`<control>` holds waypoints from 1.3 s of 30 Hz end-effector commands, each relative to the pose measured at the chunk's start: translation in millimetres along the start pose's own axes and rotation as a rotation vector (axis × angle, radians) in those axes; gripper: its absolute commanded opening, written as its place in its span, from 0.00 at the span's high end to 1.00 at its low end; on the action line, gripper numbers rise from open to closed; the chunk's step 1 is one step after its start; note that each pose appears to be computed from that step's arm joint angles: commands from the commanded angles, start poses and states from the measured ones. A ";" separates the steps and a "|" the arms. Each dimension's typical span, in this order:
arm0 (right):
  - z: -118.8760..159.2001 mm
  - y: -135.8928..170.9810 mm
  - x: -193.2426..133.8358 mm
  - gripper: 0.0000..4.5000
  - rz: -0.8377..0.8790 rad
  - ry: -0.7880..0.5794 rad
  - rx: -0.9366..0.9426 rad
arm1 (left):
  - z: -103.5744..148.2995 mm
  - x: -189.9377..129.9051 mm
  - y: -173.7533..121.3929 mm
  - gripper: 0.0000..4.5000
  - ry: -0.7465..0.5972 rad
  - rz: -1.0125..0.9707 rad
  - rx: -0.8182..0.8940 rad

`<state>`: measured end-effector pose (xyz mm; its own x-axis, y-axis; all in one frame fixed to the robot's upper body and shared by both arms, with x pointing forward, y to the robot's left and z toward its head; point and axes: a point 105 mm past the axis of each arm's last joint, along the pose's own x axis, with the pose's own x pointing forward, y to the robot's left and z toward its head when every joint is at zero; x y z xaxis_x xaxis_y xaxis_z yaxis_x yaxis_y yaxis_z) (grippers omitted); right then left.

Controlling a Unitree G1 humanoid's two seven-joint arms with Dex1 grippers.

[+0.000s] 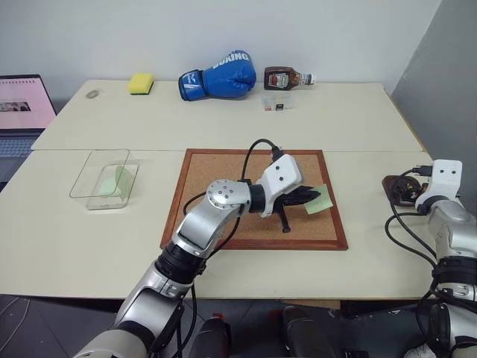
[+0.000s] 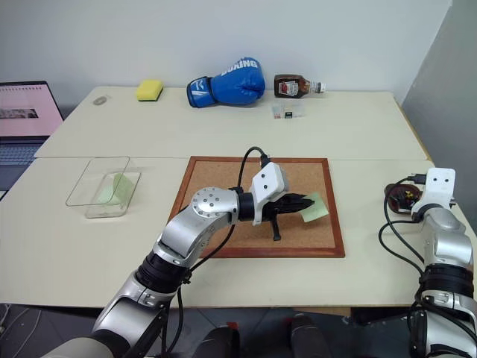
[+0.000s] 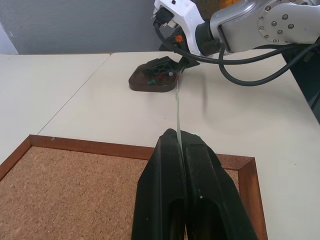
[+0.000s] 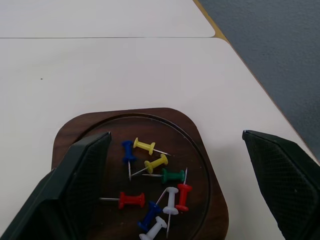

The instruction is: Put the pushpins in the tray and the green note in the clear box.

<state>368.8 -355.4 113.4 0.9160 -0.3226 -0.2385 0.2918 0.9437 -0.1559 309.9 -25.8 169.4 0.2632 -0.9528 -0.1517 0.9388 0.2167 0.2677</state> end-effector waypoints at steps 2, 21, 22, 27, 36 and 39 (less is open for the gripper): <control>12.4 -3.5 -3.2 0.01 -0.002 -0.052 0.005 | 11.5 -2.0 3.0 1.00 -0.031 0.010 0.039; 76.6 129.6 -95.3 0.01 0.688 -0.353 -0.143 | -1.7 -44.3 54.6 1.00 0.004 0.306 -0.029; 75.7 144.9 -108.9 0.01 0.787 -0.363 -0.154 | -3.4 -51.2 61.4 1.00 0.005 0.354 -0.045; 82.0 202.0 -165.9 0.01 1.156 -0.409 -0.163 | -12.6 -88.3 91.3 1.00 0.030 0.565 -0.073; 115.3 243.5 -196.8 0.01 1.352 -0.499 -0.078 | -24.2 -201.3 147.3 1.00 0.124 1.163 -0.038; 120.7 251.4 -204.6 0.01 1.397 -0.520 -0.070 | -23.8 -251.5 156.6 1.00 0.190 1.396 0.040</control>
<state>294.9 -50.7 226.2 0.4828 0.8715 0.0862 -0.8629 0.4902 -0.1229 402.2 220.9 206.1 0.9969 -0.0693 0.0373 0.0549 0.9520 0.3012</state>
